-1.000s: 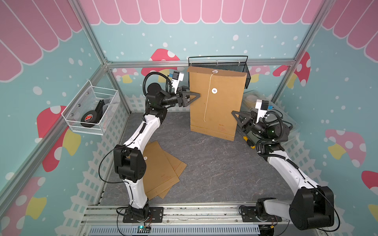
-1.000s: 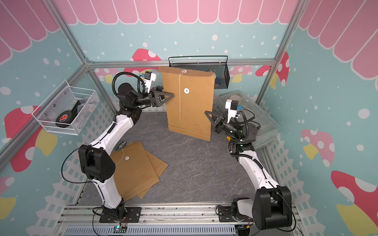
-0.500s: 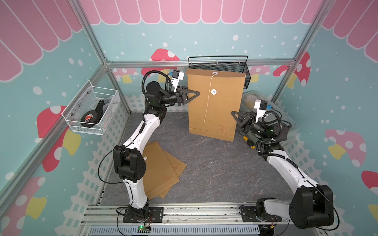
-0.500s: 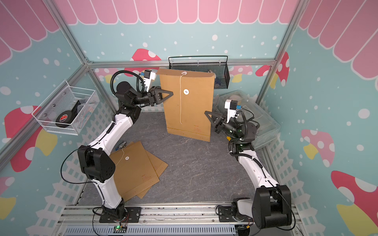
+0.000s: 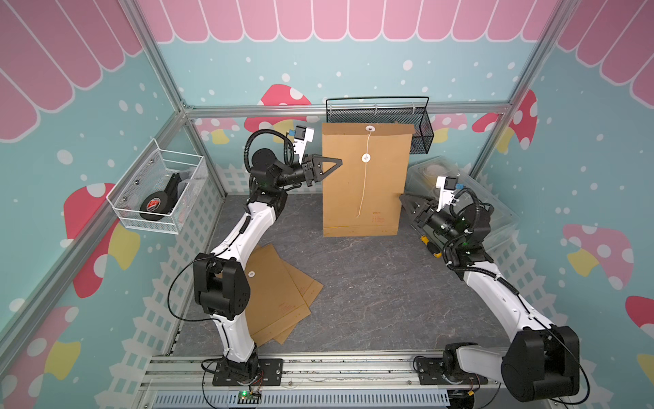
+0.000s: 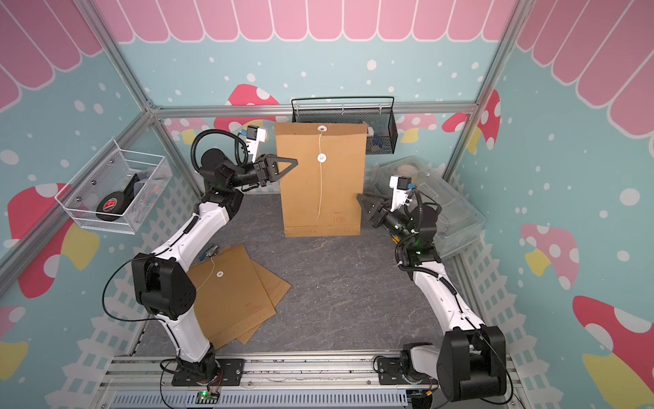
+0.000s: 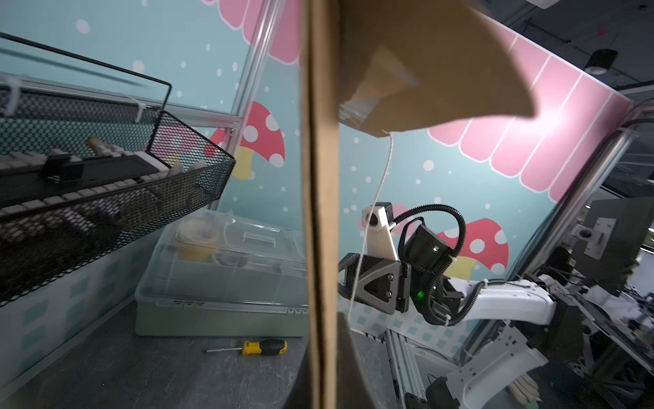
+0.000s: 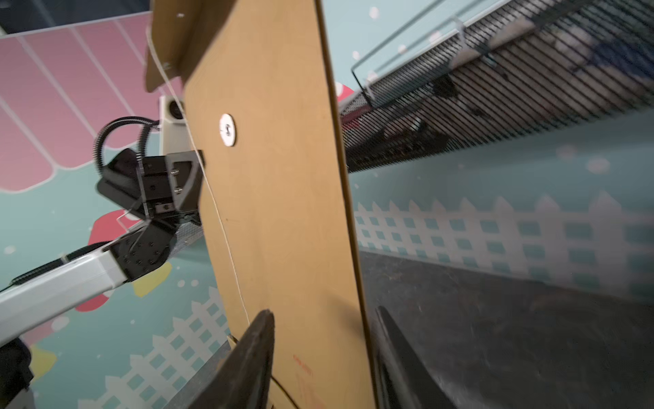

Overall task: Close the mouth of the file bag
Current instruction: Pick up the file bag from the center of the board, then close the file bag.

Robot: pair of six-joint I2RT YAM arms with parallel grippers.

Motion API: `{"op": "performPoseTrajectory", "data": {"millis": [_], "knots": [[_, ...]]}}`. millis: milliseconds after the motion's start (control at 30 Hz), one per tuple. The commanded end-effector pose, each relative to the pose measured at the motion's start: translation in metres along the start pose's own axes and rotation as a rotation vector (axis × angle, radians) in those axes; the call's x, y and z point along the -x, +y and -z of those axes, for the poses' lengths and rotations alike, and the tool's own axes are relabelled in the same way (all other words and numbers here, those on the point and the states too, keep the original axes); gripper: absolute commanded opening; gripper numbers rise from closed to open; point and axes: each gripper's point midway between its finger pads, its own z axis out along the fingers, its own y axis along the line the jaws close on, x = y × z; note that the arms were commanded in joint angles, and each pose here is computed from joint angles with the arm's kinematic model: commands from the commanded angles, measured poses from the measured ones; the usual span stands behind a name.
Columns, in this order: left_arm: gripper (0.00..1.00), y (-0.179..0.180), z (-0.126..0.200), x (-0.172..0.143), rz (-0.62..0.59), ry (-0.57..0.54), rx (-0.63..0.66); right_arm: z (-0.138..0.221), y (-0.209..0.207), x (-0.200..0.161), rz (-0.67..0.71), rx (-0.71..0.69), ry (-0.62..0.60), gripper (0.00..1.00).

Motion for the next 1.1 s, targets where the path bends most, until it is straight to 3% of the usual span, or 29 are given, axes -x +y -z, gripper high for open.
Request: {"op": "performPoseTrajectory", "data": {"millis": [0, 133, 267, 367, 633, 1067], "knots": [[0.00, -0.015, 0.011, 0.027, -0.110, -0.094, 0.111, 0.021, -0.033, -0.001, -0.012, -0.280, 0.010, 0.53], [0.00, -0.006, 0.020, 0.024, -0.150, -0.124, 0.268, 0.034, -0.032, -0.003, 0.042, -0.386, -0.010, 0.52], [0.00, 0.004, 0.024, 0.025, -0.102, -0.156, 0.417, 0.014, 0.006, -0.014, 0.190, -0.330, -0.031, 0.49], [0.00, -0.003, 0.020, 0.021, -0.099, -0.144, 0.467, -0.009, 0.020, -0.026, 0.212, -0.254, -0.060, 0.45], [0.00, -0.037, -0.002, 0.016, -0.152, -0.080, 0.471, -0.057, 0.044, -0.045, 0.225, -0.120, -0.065, 0.45], [0.00, -0.068, -0.020, 0.012, -0.175, -0.054, 0.434, -0.081, 0.042, -0.062, 0.215, -0.108, -0.086, 0.46]]}}
